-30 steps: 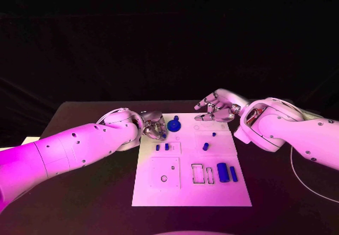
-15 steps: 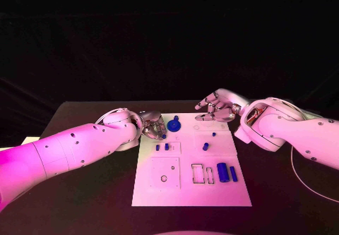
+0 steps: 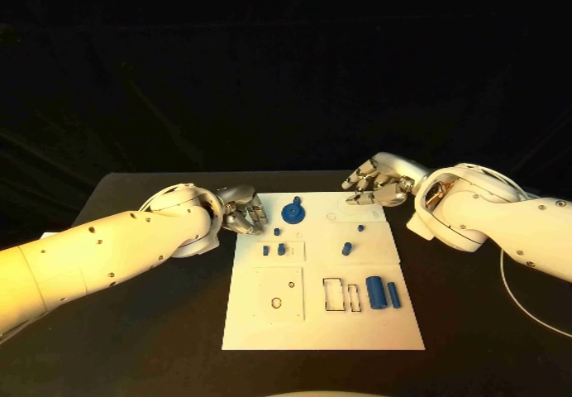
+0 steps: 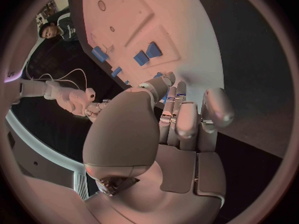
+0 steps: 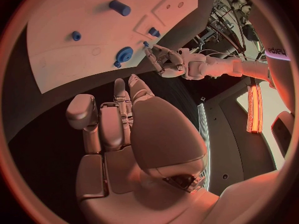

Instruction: Assemble the parts on the task board

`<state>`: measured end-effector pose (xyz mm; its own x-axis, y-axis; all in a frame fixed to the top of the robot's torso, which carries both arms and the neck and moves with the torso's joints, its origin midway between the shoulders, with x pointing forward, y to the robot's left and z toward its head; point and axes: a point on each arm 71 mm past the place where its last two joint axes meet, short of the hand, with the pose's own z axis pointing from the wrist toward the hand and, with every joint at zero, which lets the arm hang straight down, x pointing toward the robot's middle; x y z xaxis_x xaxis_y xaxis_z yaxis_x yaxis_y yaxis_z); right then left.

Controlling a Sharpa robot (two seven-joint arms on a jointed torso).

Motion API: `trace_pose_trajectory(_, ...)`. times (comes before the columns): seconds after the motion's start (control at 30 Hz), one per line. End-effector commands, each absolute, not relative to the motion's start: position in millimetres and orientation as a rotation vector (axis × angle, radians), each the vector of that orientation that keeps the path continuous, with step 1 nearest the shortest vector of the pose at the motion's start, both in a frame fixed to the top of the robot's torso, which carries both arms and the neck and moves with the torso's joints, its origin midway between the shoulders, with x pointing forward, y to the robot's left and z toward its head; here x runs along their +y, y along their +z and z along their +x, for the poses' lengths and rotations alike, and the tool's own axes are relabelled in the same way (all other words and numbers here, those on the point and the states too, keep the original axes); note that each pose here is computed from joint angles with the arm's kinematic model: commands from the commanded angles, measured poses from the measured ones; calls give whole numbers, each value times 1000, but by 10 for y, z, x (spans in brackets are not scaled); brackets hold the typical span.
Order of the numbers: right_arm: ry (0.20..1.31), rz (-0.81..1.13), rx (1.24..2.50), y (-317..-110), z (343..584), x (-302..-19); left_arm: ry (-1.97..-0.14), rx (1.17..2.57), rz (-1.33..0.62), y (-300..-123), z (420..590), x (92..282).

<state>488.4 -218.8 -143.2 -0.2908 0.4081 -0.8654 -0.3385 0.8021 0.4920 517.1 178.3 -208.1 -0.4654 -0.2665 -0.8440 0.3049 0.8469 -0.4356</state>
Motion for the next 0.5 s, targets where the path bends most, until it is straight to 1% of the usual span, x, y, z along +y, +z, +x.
trace_pose_trajectory(0.03,576,-154,1766,-1518,4870,-2219,-996,1835,-276,-1936,5138,1823)
trace_pose_trajectory(0.2,442,-314,1761,-1633,4828,-2253,-1354,1657,-699,-1819,5061,1917)
trace_pose_trajectory(0.33,351,-409,1741,-1720,4803,-2260,-1546,1527,-1001,-1807,4970,1965)
trace_pose_trajectory(0.4,321,-439,1733,-1752,4798,-2257,-1586,1494,-1076,-1814,4936,1986)
trace_pose_trajectory(0.5,288,-473,1726,-1796,4791,-2244,-1615,1466,-1136,-1825,4901,2016)
